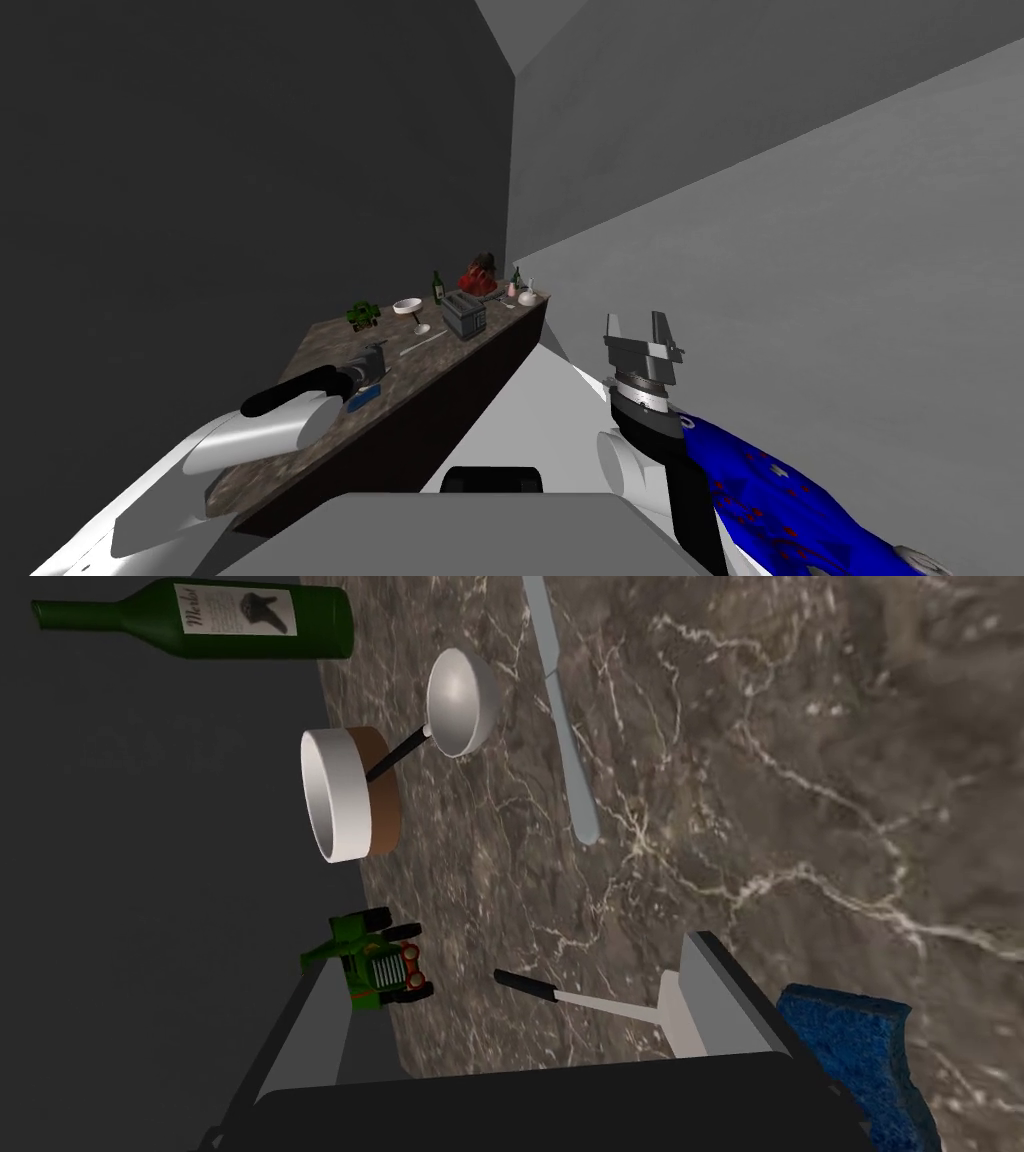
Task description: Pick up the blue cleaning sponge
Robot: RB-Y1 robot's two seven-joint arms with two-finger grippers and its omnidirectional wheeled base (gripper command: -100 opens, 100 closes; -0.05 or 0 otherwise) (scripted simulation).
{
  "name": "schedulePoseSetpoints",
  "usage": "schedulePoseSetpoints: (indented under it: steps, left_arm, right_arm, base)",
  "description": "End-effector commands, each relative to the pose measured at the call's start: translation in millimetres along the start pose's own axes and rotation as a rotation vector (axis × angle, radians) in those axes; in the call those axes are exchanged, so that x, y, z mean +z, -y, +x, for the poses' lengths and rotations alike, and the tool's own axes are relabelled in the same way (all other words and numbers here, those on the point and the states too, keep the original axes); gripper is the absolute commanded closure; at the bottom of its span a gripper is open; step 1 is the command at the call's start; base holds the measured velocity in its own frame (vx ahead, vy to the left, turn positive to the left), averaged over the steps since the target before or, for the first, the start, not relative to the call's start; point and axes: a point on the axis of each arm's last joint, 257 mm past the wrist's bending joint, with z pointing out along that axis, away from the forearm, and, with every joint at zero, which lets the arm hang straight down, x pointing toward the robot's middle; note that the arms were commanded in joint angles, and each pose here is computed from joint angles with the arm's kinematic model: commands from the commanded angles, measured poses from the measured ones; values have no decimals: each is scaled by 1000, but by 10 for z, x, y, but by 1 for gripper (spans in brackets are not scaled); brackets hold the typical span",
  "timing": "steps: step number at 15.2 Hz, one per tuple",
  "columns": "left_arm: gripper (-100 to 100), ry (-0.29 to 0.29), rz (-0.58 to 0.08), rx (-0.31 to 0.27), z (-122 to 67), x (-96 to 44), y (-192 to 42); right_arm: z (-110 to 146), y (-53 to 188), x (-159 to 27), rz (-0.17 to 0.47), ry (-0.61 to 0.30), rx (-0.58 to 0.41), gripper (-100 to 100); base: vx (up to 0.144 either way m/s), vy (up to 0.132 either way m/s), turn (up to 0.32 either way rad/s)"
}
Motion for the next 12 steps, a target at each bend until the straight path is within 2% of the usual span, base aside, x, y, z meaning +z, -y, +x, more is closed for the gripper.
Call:
schedulePoseSetpoints:
  steps: [1,2,8,9,12]
  left_arm:
    - [-100,9,-30,-3,-26,6,-71]
    - [-100,21,-54,-24,-87,18,-93]
    - [-100,54,-156,-45,-197,2,-317]
    - [-100,62,-170,-65,-243,8,-315]
    - [-100,76,-218,-66,-273,-19,-438]
  right_arm:
    - [0,0,0,0,0,0,0]
    - [0,0,0,0,0,0,0]
    - [0,0,0,0,0,0,0]
    - [0,0,0,0,0,0,0]
    - [0,0,0,0,0,0,0]
  base:
    - [6,7,1]
    - [10,8,-79]
    - [10,11,-69]
    - [15,15,-92]
    - [13,14,-45]
